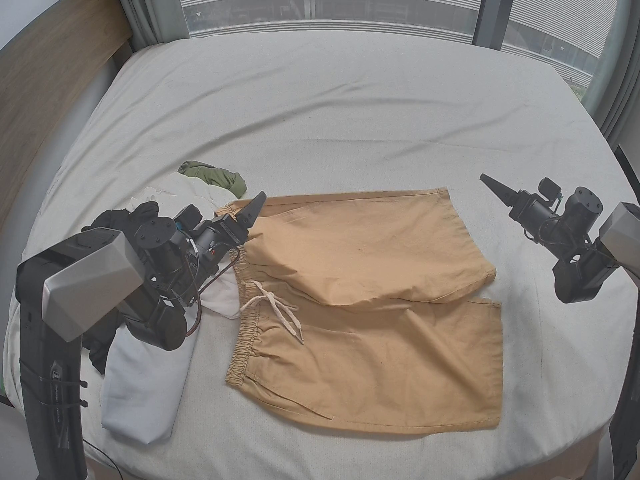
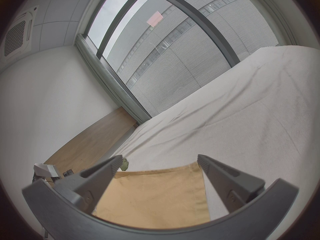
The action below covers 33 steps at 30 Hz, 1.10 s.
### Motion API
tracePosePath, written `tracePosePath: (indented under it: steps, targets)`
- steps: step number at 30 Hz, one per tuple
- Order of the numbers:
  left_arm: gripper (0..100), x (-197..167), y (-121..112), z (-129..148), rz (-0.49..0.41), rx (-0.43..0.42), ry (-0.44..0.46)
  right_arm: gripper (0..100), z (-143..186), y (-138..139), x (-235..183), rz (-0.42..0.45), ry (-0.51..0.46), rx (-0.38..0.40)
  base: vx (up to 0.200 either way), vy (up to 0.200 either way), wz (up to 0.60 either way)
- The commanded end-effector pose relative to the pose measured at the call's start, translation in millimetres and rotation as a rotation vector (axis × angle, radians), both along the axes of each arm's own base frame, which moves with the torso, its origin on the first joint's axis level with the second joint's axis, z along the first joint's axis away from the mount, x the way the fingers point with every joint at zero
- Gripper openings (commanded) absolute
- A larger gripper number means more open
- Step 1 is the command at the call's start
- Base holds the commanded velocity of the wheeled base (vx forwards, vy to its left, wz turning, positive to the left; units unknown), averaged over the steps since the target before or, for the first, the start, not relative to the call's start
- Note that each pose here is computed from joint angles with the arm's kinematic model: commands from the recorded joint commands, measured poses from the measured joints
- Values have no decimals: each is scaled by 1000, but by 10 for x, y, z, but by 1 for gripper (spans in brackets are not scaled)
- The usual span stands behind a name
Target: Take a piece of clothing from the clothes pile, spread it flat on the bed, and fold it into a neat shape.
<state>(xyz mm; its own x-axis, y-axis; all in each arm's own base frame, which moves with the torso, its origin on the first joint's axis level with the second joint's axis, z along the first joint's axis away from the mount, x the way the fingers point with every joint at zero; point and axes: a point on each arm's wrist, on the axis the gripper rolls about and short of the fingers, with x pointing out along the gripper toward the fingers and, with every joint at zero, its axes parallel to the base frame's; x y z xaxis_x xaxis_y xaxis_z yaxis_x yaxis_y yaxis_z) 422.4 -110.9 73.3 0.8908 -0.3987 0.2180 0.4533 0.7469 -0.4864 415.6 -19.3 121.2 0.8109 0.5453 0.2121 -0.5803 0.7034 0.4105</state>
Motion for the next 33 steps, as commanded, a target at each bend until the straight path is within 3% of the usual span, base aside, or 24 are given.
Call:
tracePosePath:
  steps: [1, 8, 16, 26, 29, 33]
  targets:
    - [100, -51, 29, -48, 20, 4, 30, 100, -49, -92, -229, -27, 34, 1, 0, 0, 0]
    - [100, -367, 106, 8, 10, 26, 103, 100, -180, -145, -714, -63, 116, -81, 0, 0, 0]
    - [100, -872, 223, 195, -7, 49, 159, 100, -62, -45, -1168, -52, 148, -89, 0, 0, 0]
    - [100, -1665, 435, 395, -212, 90, 210, 100, -50, 58, -1369, -30, 158, -114, 0, 0, 0]
    - [100, -1790, 528, 373, -281, 102, 233, 100, -67, 47, -1392, -32, 167, -113, 0, 0, 0]
    - [100, -1822, 643, 255, -303, 141, 268, 100, -71, 18, -1392, -43, 169, -112, 0, 0, 0]
